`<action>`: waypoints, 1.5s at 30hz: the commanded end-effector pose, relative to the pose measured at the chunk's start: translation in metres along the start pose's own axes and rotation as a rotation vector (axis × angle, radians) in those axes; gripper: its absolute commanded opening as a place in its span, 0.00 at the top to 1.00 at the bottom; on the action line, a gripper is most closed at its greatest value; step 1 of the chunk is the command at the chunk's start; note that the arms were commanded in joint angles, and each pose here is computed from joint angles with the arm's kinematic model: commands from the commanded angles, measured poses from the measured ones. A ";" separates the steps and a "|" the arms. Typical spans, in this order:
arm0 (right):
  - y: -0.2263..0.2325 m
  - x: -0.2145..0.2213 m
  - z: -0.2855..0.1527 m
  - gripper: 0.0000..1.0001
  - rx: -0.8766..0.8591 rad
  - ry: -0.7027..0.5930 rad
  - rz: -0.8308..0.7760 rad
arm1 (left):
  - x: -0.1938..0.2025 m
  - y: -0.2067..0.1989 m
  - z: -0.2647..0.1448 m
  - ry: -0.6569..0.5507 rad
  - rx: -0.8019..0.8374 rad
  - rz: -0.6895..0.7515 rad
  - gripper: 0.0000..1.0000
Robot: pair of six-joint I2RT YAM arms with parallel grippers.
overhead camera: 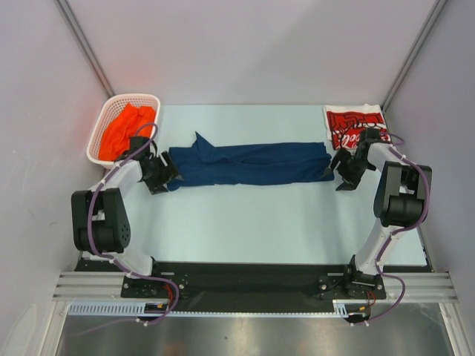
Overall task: Fold and stack the t-shirts
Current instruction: Fold the tshirt
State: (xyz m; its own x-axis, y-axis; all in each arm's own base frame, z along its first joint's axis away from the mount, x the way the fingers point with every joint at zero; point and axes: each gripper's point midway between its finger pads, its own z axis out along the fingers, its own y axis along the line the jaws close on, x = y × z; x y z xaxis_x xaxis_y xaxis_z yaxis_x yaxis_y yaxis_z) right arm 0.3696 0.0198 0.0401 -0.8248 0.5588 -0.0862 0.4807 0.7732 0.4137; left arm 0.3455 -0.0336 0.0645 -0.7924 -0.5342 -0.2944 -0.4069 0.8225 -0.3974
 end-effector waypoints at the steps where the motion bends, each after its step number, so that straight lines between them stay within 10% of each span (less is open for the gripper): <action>1: 0.004 -0.004 0.002 0.23 -0.031 -0.011 -0.005 | -0.008 -0.004 0.006 -0.013 0.025 -0.036 0.23; 26: 0.001 -0.015 0.022 0.30 -0.015 0.026 0.009 | -0.015 0.013 0.024 -0.011 -0.073 -0.092 0.33; 38: 0.005 -0.018 0.024 0.37 -0.002 0.024 0.010 | -0.024 0.017 0.031 -0.038 -0.093 -0.054 0.53; 45: 0.002 -0.021 0.024 0.50 0.008 0.012 0.026 | -0.036 0.023 0.028 -0.069 -0.132 0.033 0.81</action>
State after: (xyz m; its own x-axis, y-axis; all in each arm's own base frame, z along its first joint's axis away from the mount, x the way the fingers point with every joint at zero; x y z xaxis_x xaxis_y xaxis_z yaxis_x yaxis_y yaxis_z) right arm 0.3907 0.0211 0.0251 -0.8244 0.5633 -0.0556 0.4904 0.7599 0.4268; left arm 0.3617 -0.0162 0.0302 -0.7778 -0.5630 -0.2793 -0.4820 0.8196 -0.3098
